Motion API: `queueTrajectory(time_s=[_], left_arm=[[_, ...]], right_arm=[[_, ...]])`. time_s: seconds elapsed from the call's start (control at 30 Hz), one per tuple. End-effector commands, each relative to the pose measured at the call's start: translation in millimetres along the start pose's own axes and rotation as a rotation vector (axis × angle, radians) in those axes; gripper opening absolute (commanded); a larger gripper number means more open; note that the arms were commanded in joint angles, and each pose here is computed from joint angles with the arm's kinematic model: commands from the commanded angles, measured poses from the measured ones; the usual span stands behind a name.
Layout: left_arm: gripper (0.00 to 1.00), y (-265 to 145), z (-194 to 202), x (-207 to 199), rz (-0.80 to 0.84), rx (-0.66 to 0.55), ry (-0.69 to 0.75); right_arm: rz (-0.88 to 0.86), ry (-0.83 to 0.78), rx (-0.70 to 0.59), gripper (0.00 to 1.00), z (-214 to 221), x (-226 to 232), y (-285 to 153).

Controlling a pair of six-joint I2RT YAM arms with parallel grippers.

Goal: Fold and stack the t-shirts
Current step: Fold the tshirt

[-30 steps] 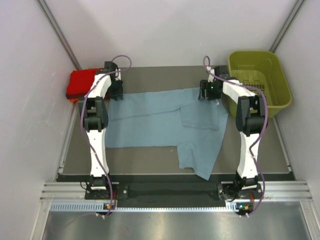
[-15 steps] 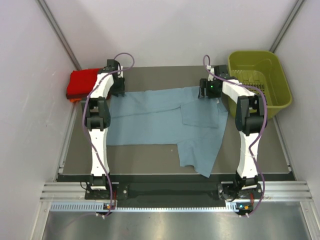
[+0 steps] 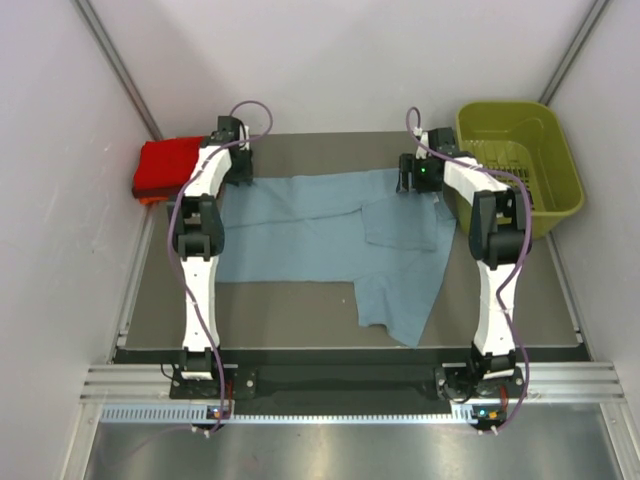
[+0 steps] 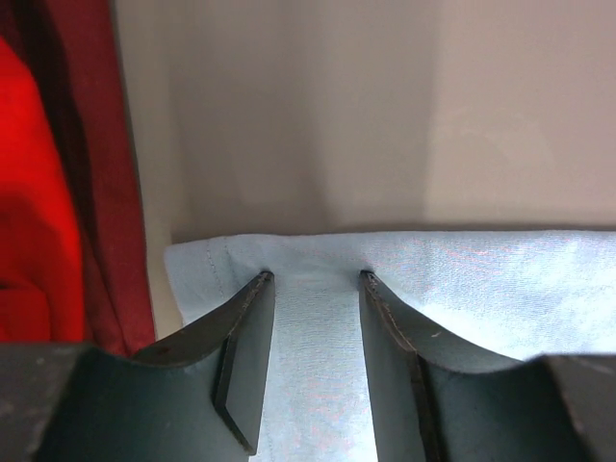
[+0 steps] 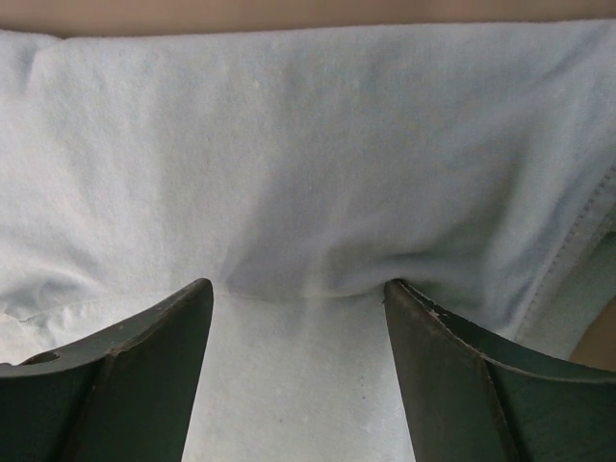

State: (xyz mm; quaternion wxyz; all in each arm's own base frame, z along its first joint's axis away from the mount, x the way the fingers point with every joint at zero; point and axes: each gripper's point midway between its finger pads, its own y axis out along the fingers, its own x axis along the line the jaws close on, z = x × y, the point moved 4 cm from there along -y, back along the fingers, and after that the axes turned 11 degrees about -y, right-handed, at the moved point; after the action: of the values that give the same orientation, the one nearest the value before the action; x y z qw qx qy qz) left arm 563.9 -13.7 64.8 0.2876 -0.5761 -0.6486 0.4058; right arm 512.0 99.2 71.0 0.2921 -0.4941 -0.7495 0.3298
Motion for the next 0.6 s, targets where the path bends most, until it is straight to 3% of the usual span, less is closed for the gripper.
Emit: queueTrajectory(time_s=[0.0, 0.07, 0.13, 0.2, 0.27, 0.4, 0.53, 0.57], left_arm=[[0.46, 37, 18, 6, -0.057, 0.019, -0.005], [0.47, 3, 1, 7, -0.076, -0.034, -0.018], [0.66, -30, -10, 6, -0.081, -0.074, -0.034], [0.77, -80, -18, 3, -0.059, -0.125, -0.05], [0.77, -128, -18, 2, -0.032, -0.165, -0.064], [0.77, -179, 9, 7, -0.013, -0.169, -0.074], [0.73, -202, 52, 20, -0.028, -0.125, -0.091], [0.72, -197, 67, 23, -0.032, -0.091, -0.097]], right_arm=[[0.045, -0.031, -0.082, 0.73, -27, -13, -7], [0.026, -0.065, -0.104, 0.79, -35, -6, -24], [0.023, -0.1, -0.164, 0.84, -52, 2, -57], [0.025, -0.161, -0.203, 0.98, -58, 12, -94], [0.031, -0.237, -0.225, 1.0, -55, 23, -128], [0.023, -0.405, -0.199, 1.0, -25, 45, -167], [-0.08, -0.703, -0.052, 0.98, 32, 81, -180], [-0.12, -0.744, 0.035, 0.95, 62, 87, -179]])
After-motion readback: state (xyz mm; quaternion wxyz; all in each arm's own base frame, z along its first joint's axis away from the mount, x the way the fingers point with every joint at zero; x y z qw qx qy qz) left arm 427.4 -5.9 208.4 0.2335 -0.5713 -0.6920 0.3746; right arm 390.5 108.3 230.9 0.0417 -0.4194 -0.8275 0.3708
